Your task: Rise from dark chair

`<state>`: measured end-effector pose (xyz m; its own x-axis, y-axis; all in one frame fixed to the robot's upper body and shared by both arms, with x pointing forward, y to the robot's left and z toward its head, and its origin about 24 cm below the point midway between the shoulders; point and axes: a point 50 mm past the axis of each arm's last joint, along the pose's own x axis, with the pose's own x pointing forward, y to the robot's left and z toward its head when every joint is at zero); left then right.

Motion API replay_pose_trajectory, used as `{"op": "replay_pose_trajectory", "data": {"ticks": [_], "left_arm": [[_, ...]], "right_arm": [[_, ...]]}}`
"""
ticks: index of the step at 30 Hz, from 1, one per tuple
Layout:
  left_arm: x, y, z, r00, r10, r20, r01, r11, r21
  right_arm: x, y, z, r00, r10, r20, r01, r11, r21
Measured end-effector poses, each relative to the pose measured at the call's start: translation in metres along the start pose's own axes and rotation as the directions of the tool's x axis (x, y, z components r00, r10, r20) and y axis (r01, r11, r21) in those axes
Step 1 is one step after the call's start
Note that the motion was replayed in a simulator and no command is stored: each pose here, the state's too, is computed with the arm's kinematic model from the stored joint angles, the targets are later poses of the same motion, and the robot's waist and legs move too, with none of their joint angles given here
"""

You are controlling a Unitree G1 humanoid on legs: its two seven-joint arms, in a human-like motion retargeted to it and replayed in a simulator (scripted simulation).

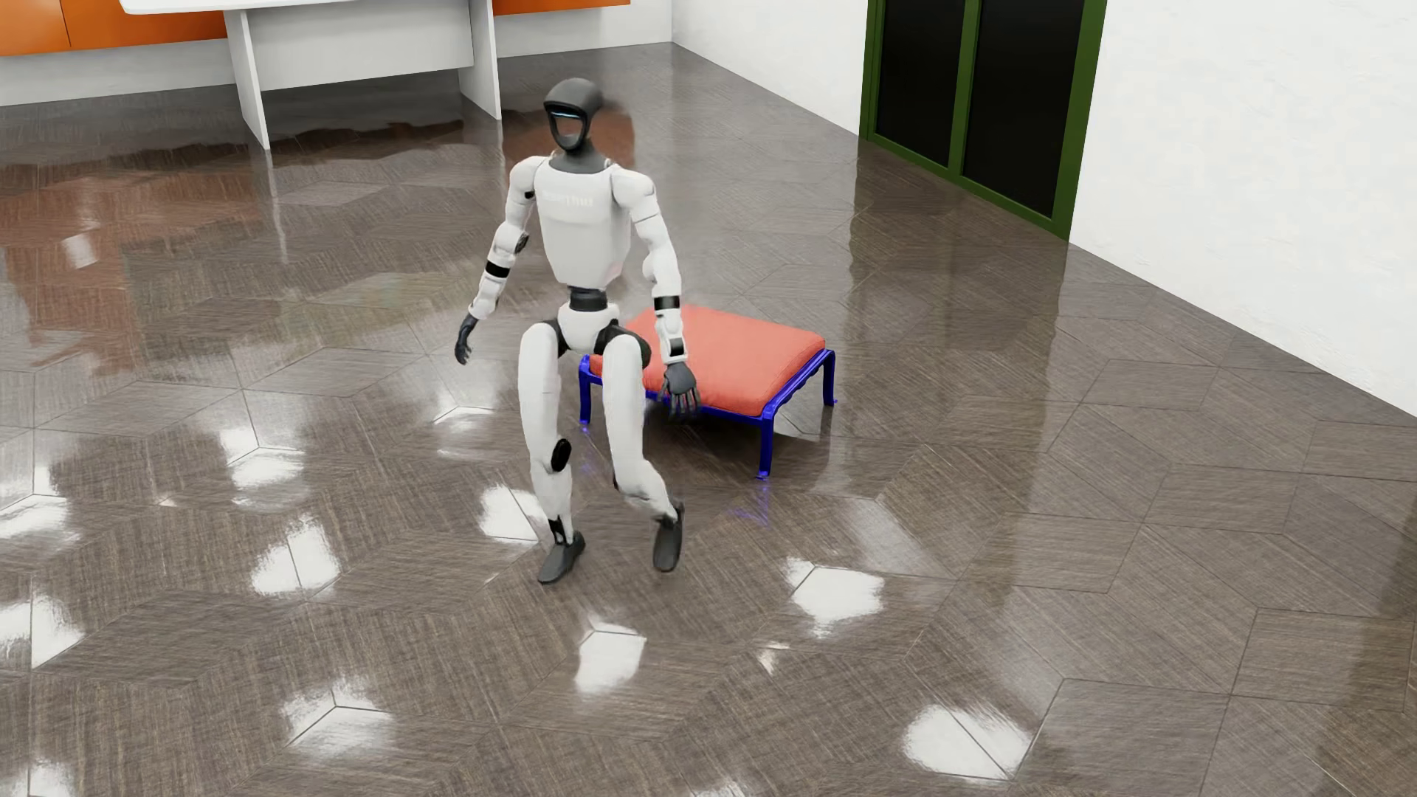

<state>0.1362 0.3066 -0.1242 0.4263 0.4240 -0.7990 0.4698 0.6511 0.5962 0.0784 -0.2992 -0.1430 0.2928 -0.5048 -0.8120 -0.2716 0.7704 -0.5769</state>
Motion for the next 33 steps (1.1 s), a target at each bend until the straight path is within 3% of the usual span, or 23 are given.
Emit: {"op": "replay_pose_trajectory", "data": {"ticks": [4, 11, 14, 17, 18, 26, 33], "left_arm": [[-0.002, -0.007, -0.013, 0.999, -0.014, -0.034, 0.013, 0.999, -0.032], [-0.003, 0.005, -0.023, 0.999, 0.006, -0.031, -0.007, 1.0, -0.024], [-0.001, 0.018, -0.015, 0.998, 0.066, -0.002, -0.066, 0.997, -0.025], [-0.001, 0.025, -0.017, 0.996, 0.085, -0.009, -0.085, 0.994, -0.074], [-0.001, 0.023, -0.019, 0.998, 0.067, -0.005, -0.068, 0.996, -0.066], [-0.003, -0.009, -0.013, 1.0, 0.009, 0.01, -0.008, 0.995, -0.104], [-0.003, -0.014, -0.005, 1.0, 0.002, 0.018, 0.0, 0.995, -0.104]], "right_arm": [[0.001, -0.005, 0.024, 0.994, -0.017, 0.104, 0.025, 0.997, -0.074], [0.001, 0.003, 0.025, 0.994, 0.029, 0.102, -0.013, 0.987, -0.157], [0.001, 0.005, 0.026, 0.997, 0.034, 0.071, -0.025, 0.99, -0.137], [0.0, 0.014, 0.024, 0.991, 0.126, 0.042, -0.112, 0.962, -0.249], [-0.001, 0.015, 0.031, 0.991, 0.1, 0.083, -0.074, 0.96, -0.27], [0.0, 0.01, 0.029, 0.993, 0.05, 0.105, -0.022, 0.967, -0.253], [-0.001, 0.012, 0.023, 0.995, 0.053, 0.079, -0.035, 0.976, -0.215]]}}
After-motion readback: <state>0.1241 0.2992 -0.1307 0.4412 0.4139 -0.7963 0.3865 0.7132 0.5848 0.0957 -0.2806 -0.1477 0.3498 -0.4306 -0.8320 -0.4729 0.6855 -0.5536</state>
